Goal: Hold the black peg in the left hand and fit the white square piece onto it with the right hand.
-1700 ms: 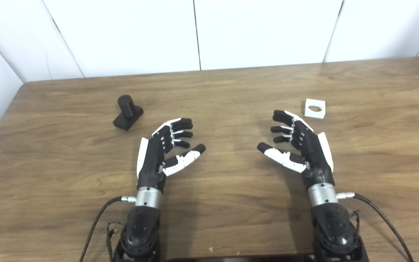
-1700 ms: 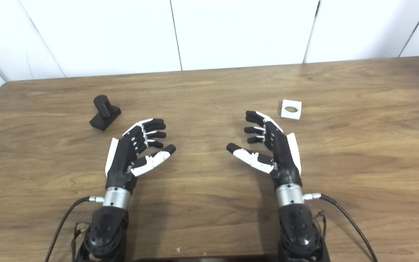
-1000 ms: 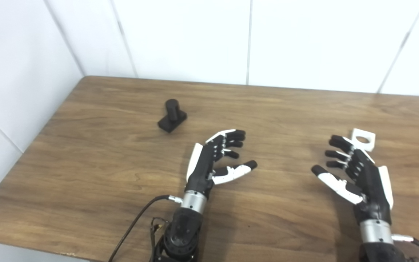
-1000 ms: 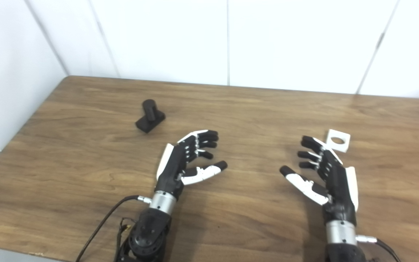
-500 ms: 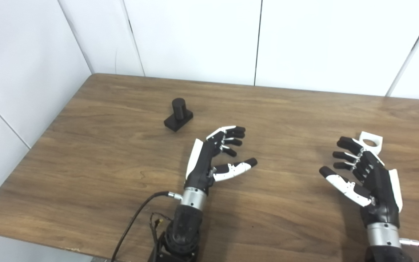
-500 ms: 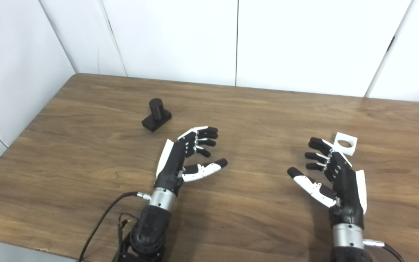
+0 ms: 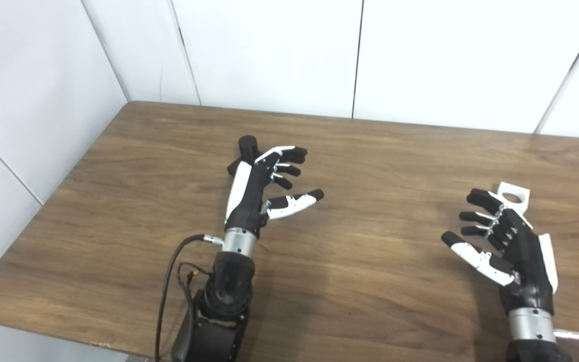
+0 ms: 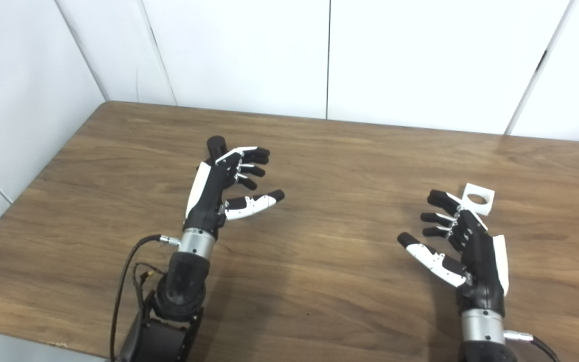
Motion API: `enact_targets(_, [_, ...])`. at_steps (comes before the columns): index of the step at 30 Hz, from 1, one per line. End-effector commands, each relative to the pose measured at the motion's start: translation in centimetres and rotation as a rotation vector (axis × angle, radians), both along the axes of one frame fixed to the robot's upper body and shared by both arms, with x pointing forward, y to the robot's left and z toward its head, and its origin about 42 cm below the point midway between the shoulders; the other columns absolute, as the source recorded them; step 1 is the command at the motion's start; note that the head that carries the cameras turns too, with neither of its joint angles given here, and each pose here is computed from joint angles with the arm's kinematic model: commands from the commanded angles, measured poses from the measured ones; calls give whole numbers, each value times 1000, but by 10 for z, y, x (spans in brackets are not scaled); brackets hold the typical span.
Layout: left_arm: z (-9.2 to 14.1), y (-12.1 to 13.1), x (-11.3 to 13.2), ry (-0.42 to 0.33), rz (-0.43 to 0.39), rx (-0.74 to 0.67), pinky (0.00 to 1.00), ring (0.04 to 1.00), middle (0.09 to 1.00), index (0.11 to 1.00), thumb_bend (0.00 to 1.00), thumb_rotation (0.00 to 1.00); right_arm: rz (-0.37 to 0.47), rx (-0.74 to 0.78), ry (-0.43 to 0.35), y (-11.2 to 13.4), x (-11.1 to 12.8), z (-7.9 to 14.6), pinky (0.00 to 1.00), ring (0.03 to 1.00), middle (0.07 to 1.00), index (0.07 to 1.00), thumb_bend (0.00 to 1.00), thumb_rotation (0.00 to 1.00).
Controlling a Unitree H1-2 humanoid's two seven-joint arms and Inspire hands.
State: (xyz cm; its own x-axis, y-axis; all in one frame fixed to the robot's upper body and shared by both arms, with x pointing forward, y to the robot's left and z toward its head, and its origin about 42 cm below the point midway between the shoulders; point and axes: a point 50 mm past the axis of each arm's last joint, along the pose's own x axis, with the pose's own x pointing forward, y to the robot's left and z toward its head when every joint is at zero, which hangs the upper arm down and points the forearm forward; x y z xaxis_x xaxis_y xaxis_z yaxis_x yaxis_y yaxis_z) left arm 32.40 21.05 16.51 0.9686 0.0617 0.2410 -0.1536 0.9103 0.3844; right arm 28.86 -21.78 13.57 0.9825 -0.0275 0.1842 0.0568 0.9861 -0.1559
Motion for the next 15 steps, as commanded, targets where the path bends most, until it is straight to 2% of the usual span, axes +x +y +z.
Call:
enact_targets(1, [26, 6, 13, -100, 11, 47, 487, 614, 690, 667, 723, 6, 12, -4, -30, 0, 5, 5, 549, 660, 763, 744, 764, 188])
enact_targets(10, [48, 28, 31, -112, 82, 236, 528, 647, 694, 680, 738, 78, 16, -2, -30, -1, 6, 7, 541, 650, 758, 746, 766, 179])
enact_targets(15, [59, 35, 37, -131, 108, 324, 525, 634, 680, 657, 753, 59, 19, 5, -31, -2, 7, 5, 536, 647, 760, 743, 768, 180])
